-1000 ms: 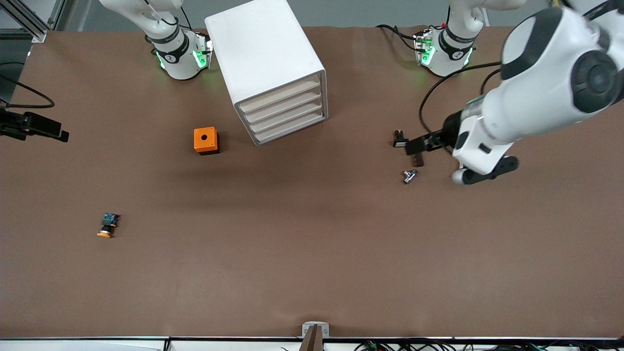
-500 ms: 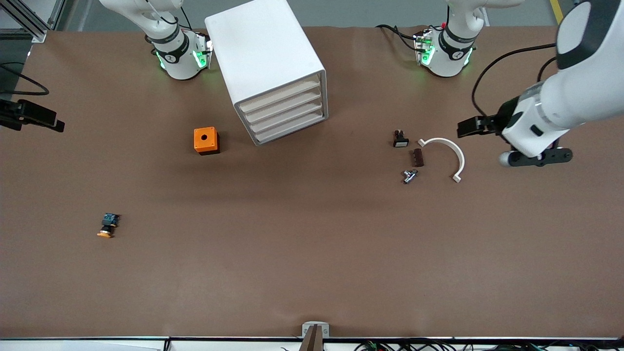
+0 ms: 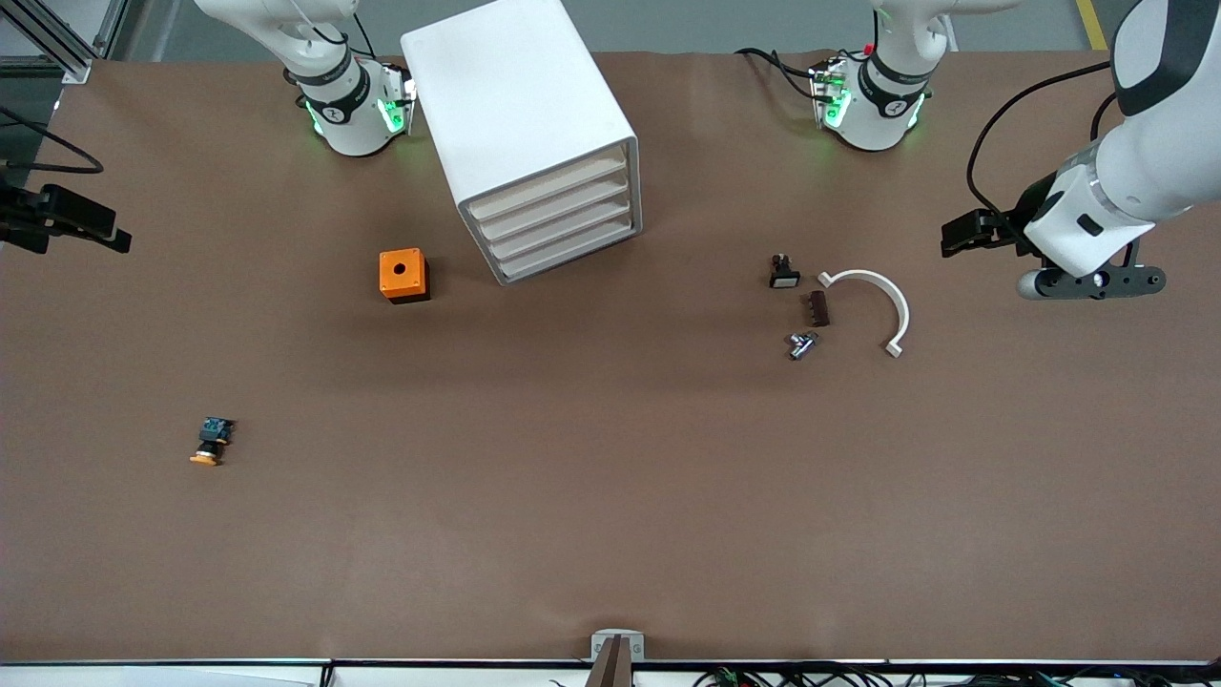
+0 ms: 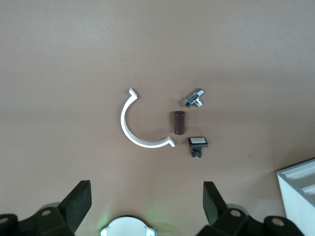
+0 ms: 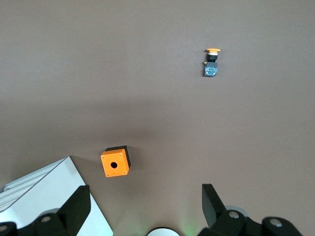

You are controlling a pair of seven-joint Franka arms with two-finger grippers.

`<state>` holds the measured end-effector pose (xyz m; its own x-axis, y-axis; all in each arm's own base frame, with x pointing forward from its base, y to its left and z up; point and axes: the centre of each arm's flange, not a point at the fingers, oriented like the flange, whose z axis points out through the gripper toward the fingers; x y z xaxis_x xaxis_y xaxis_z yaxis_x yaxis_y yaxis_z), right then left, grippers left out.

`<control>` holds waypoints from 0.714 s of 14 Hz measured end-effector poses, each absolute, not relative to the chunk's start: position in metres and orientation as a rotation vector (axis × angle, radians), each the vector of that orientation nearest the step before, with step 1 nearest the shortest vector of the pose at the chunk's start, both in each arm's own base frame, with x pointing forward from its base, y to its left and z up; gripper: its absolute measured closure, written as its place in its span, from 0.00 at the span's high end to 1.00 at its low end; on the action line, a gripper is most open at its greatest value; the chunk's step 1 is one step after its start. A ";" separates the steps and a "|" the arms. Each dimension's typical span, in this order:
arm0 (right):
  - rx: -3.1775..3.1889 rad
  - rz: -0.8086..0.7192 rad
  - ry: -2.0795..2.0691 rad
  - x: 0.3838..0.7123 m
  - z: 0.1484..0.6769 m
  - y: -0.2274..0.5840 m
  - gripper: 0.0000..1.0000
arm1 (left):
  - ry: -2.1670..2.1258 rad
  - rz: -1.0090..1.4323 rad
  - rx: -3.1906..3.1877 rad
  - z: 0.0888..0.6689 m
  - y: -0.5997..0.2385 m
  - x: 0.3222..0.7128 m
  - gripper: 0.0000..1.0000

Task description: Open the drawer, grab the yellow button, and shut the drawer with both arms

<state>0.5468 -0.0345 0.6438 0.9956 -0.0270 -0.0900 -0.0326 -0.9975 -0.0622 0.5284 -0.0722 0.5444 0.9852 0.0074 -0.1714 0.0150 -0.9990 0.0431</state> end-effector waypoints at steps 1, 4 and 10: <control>-3.073 0.132 0.044 0.540 0.644 -0.034 1.00 | 0.010 -0.244 3.086 0.543 -0.065 0.523 1.00; -3.071 0.122 0.039 0.526 0.647 -0.032 1.00 | 0.021 -0.180 3.097 0.548 -0.050 0.511 1.00; -3.088 0.103 0.031 0.526 0.645 -0.033 1.00 | 0.014 0.013 3.119 0.591 -0.047 0.517 1.00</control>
<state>0.5257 -0.0328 0.6448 0.9976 -0.0182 -0.0670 -0.0216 -0.9985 -0.0509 0.5171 -0.0470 0.5909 0.9999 0.0090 0.0081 0.0088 -0.9997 0.0224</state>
